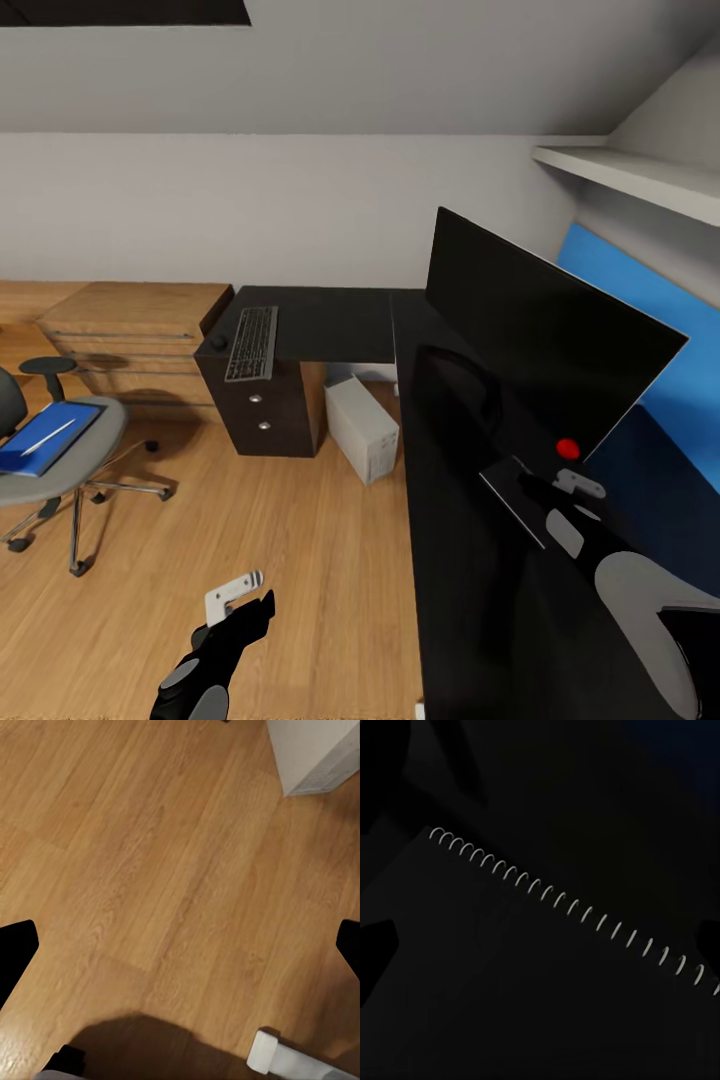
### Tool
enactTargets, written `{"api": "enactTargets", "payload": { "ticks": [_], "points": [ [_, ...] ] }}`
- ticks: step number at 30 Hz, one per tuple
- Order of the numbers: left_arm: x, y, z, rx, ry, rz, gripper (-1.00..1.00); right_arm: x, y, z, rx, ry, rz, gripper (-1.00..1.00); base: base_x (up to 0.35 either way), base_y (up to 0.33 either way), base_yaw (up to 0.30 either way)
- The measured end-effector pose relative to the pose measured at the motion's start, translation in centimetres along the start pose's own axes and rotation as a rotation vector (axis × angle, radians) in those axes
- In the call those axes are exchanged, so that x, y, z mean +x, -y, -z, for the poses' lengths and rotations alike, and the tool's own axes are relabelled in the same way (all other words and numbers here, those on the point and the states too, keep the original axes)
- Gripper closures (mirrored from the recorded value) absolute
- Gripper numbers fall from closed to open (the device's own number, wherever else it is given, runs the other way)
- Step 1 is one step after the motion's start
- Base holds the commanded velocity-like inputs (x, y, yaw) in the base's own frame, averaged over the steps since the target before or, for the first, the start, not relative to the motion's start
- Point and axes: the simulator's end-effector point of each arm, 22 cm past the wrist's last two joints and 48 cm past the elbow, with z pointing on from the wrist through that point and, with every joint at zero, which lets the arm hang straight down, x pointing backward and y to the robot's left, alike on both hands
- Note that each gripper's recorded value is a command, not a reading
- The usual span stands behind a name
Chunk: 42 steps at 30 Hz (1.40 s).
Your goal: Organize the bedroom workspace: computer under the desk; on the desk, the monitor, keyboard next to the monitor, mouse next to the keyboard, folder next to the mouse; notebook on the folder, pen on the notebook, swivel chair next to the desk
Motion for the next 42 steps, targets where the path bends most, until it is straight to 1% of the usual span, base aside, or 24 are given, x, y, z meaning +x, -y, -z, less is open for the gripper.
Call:
{"api": "enactTargets", "payload": {
  "ticks": [42],
  "points": [
    [1.8,-0.6,-0.9,-0.018,-0.043,-0.004,-1.00,2.6,0.8,-1.2,0.017,-0.037,0.015,-1.00,0.000,0.000,0.000]
  ]
}}
